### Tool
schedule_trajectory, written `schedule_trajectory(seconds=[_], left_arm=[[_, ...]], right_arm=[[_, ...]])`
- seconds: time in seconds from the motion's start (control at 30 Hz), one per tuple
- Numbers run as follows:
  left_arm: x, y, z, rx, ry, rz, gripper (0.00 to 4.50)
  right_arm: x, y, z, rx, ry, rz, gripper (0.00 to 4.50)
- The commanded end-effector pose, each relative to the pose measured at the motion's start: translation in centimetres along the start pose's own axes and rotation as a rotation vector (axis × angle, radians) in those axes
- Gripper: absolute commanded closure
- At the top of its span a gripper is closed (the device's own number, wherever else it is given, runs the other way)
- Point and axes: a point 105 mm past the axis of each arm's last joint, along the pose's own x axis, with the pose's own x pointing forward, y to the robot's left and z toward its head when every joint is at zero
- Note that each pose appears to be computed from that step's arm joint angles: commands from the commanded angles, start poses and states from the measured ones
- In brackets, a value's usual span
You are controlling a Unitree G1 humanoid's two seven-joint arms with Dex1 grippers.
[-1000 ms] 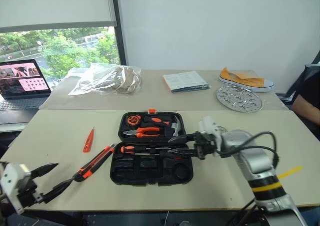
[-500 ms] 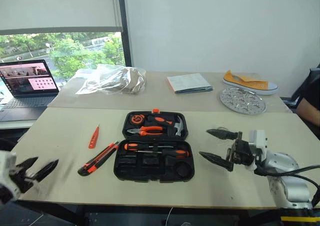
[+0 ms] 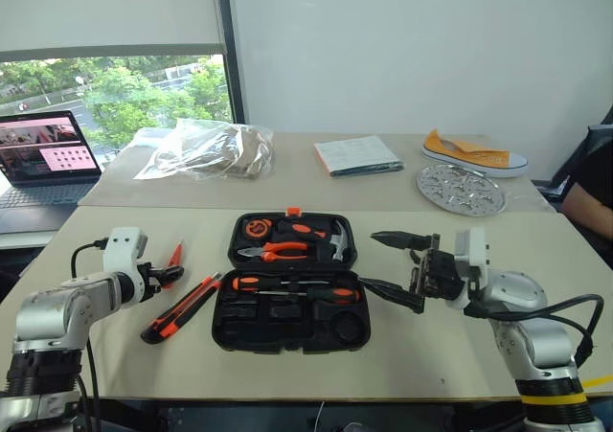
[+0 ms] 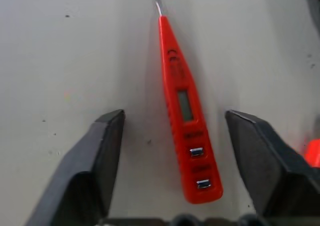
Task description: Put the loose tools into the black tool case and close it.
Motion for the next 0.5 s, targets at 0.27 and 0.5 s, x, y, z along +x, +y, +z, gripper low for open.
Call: schedule_trajectory(seconds=[0.27,0.5], left_arm=[[-2.0,0.4,3.3,-0.002,-0.245,-0.147,4.05],[-7.0,-6.9,5.1,0.461,-0.411,-0.823,4.05]], right_arm=[[-0.7,0.3,1.5,-0.044,-0.010,-0.020,0.00],[-2.0,0.9,1.3,-0.041,0.041,-0.018,0.00]])
